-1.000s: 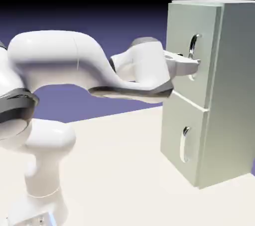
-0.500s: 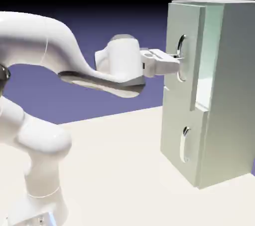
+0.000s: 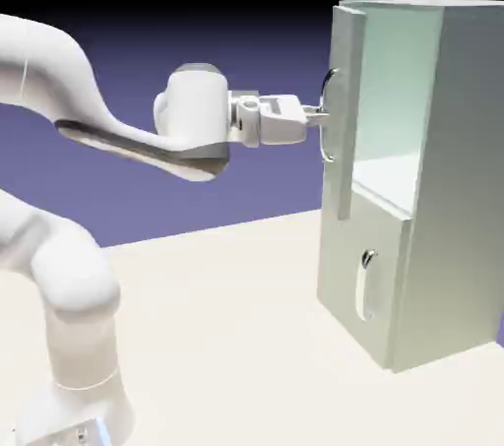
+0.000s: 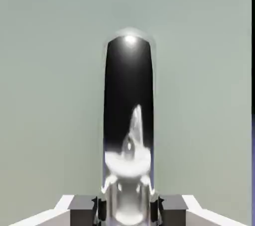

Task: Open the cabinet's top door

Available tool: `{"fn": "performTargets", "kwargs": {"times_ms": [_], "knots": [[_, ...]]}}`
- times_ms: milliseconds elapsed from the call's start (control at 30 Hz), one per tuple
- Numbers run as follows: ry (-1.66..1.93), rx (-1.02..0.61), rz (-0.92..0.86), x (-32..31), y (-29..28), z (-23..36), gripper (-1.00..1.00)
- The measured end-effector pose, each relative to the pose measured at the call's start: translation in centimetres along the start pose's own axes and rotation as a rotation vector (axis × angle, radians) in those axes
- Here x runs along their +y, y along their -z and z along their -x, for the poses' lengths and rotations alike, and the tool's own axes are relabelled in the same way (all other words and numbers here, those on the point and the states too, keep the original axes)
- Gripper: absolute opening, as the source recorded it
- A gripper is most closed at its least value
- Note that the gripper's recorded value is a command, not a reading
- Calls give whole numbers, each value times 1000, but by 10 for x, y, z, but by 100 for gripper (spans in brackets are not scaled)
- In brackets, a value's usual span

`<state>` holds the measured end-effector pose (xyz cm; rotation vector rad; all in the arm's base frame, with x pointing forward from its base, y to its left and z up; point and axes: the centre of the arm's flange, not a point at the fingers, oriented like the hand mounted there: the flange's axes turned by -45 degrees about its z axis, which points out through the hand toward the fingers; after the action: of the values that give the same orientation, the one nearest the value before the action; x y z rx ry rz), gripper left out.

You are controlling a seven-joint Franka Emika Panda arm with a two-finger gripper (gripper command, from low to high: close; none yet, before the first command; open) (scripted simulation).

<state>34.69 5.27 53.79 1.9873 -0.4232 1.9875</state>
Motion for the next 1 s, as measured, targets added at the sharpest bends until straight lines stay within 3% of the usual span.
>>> {"fn": "performTargets", "kwargs": {"times_ms": [367,1000], "knots": [[-2,0,196,-33,40,0,-100],[-2,-1,721,-150,109,-1,-100]]}}
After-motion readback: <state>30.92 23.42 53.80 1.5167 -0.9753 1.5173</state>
